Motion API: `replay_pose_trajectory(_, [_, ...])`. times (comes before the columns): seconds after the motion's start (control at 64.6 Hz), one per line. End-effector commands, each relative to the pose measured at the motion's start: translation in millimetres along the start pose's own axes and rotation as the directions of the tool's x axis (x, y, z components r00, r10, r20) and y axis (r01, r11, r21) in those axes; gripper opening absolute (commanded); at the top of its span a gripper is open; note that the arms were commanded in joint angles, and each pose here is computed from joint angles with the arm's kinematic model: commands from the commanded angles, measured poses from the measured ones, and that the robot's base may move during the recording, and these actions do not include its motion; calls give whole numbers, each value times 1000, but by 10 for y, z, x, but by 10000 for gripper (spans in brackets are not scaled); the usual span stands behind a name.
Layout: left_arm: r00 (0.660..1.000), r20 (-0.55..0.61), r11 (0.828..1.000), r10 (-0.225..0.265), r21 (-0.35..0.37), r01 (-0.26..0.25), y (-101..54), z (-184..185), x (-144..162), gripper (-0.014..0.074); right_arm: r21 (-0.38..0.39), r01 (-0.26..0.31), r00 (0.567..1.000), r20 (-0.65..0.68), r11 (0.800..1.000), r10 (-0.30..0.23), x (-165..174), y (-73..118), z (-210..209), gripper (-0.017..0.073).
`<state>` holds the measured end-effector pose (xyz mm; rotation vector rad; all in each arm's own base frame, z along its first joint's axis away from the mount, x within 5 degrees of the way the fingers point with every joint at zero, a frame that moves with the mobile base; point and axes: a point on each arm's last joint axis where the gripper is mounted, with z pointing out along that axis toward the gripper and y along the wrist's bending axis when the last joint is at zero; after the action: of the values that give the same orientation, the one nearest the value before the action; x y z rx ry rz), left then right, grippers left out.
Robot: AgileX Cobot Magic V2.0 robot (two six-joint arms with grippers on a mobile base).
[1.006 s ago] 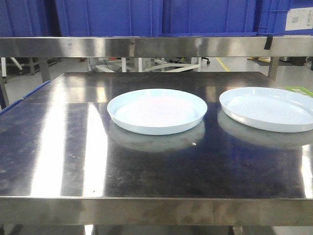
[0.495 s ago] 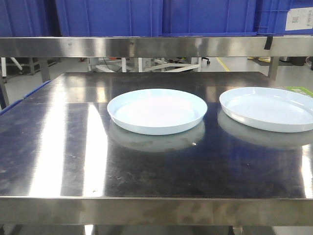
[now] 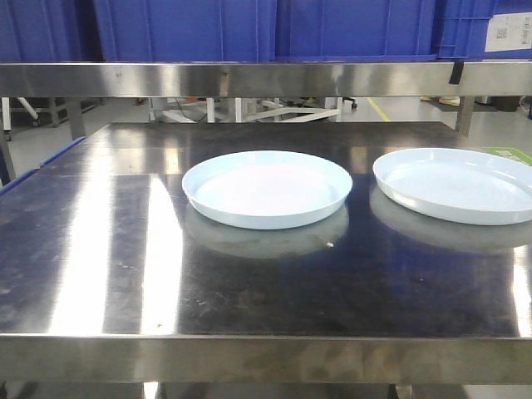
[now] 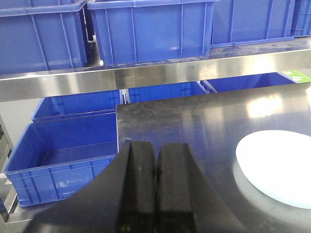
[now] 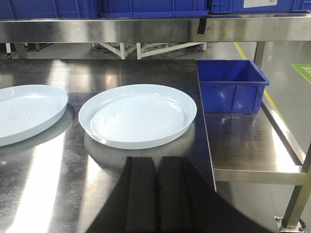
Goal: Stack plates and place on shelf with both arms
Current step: 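Raise the left gripper away from the plate and withdraw, then lower the right gripper onto the rim of the other white plate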
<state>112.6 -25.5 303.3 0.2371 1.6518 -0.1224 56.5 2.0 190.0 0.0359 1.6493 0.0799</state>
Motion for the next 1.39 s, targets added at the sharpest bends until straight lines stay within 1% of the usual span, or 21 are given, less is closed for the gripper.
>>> replay_pose_trajectory(0.0, [993,120,1000,-5,-15,7,19,-16,-181,85,2,8,994,108,1000,-8,-95,0,-18,57])
replay_pose_trajectory(0.139, [993,120,1000,-5,-15,7,19,-16,-181,85,0,4,989,147,1000,-4,-133,1,-23,57])
replay_pose_trajectory(0.186, [993,120,1000,-5,-15,7,19,-16,-181,84,-1,-7,986,164,1000,7,-148,1,-25,57])
replay_pose_trajectory(0.201, [993,120,1000,-5,-15,7,19,-16,-181,84,-3,-15,986,164,1000,15,-148,1,-25,57])
replay_pose_trajectory(0.232, [993,120,1000,-5,-15,7,19,-16,-181,83,-8,-48,985,165,999,49,-166,3,-26,57])
replay_pose_trajectory(0.279, [993,120,1000,-5,-15,7,19,-16,-181,83,-14,-77,984,162,997,78,-200,6,-28,57])
replay_pose_trajectory(0.356, [993,120,1000,-5,-15,7,19,-16,-181,83,-20,-106,985,135,994,107,-268,17,-27,57])
replay_pose_trajectory(0.449, [993,120,1000,-5,-15,7,19,-16,-181,83,-22,-129,989,71,991,130,-373,35,1,57])
replay_pose_trajectory(0.619, [993,120,1000,-5,-15,7,19,-16,-181,83,-6,-132,986,-101,991,131,-584,66,163,57])
replay_pose_trajectory(0.712, [993,120,1000,-5,-15,7,19,-16,-181,83,8,-132,970,-207,991,131,-657,77,307,57])
replay_pose_trajectory(0.851, [993,120,1000,-5,-15,7,19,-16,-181,83,25,-132,938,-319,991,133,-756,88,533,57])
replay_pose_trajectory(1.161, [993,120,1000,-5,-15,7,19,-16,-181,83,49,-129,886,-443,990,137,-975,100,1097,57])
replay_pose_trajectory(1.3, [993,120,1000,-5,-15,7,19,-16,-181,83,61,-124,864,-485,990,138,-1010,93,1356,57])
replay_pose_trajectory(1.362, [993,120,1000,-5,-15,7,19,-16,-181,83,65,-124,847,-514,990,140,-1020,95,1463,57])
replay_pose_trajectory(1.377, [993,120,1000,-5,-15,7,19,-16,-181,83,67,-125,833,-535,990,142,-999,96,1496,57])
